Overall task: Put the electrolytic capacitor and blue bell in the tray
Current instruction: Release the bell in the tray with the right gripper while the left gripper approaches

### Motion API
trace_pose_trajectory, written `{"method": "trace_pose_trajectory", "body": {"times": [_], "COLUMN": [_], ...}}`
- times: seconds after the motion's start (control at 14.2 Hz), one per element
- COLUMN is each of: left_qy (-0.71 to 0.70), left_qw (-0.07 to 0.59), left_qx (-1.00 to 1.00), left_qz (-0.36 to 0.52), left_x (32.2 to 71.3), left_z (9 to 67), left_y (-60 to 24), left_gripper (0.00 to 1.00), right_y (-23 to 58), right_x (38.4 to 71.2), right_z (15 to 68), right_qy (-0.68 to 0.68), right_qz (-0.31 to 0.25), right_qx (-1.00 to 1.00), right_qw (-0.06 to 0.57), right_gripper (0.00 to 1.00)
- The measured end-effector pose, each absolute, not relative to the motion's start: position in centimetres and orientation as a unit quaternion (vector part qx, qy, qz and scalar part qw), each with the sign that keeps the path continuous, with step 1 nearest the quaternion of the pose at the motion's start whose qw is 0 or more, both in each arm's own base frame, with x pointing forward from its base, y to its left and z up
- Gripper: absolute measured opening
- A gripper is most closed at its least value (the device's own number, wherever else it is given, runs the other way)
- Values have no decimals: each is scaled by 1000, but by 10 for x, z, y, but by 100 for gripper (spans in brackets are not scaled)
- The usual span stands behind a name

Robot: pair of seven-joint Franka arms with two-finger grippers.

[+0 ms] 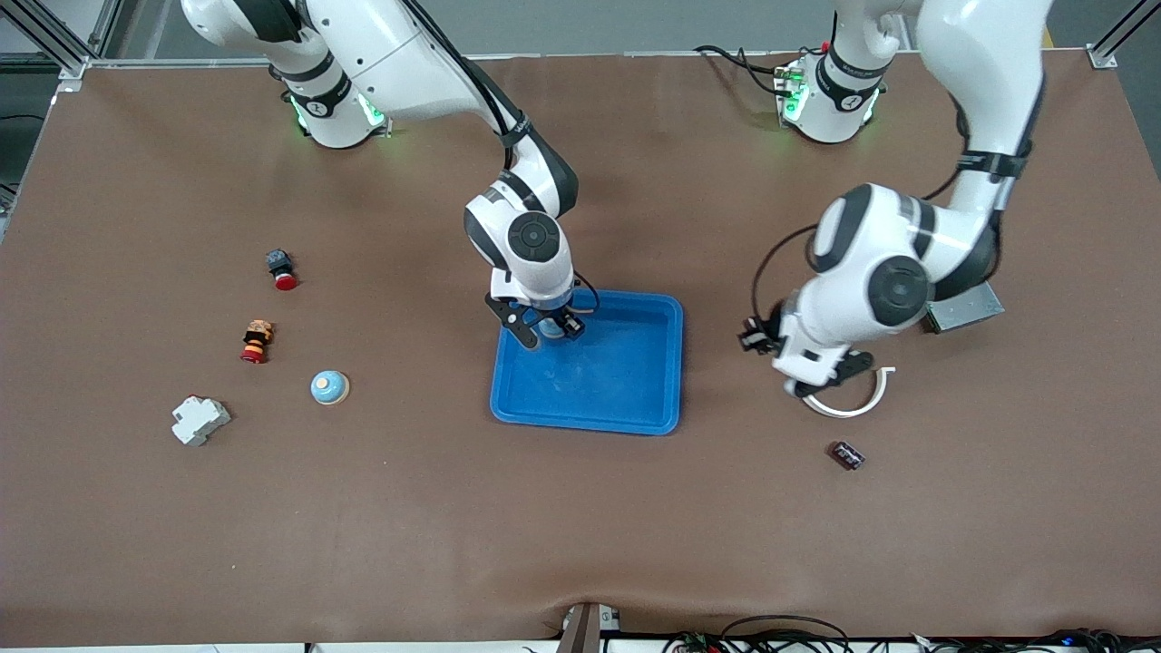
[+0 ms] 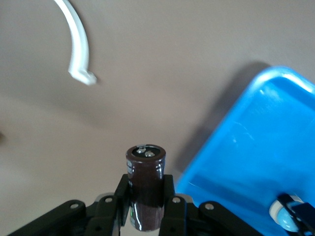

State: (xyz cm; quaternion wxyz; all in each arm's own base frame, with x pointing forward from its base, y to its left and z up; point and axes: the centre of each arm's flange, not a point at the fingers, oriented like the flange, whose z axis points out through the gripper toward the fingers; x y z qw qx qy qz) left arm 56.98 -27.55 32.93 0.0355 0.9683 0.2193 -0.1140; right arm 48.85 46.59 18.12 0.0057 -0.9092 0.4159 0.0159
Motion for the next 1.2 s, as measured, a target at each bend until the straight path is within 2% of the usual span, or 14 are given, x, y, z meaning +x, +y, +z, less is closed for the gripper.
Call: {"method": "trace_pose_trajectory", "body": {"times": [0.28, 0.56, 0.63, 0.77, 0.84, 1.2], "left_qy": [271, 301, 306, 315, 320, 330], "left_qw": [23, 37, 41, 46, 50, 50], "left_qx": [955, 947, 945, 942, 941, 937], "left_qz": [-116, -108, -105, -102, -100, -104], "left_x": [537, 537, 541, 545, 547, 533], "left_z": [323, 289, 279, 264, 257, 228], "left_y": [-360, -388, -388, -388, -388, -415], "left_gripper": [30, 30, 30, 30, 30, 30], "right_y": [459, 455, 455, 455, 456, 438], "right_x": [501, 506, 506, 508, 512, 550], "right_z": [186, 186, 186, 188, 192, 231], "right_qy": [423, 426, 426, 422, 420, 392], "right_qz": [4, 0, -1, -7, -12, -8], "right_qx": [-906, -905, -905, -907, -907, -920], "right_qw": [13, 14, 13, 13, 16, -6], "right_gripper": [70, 70, 74, 93, 100, 100]}}
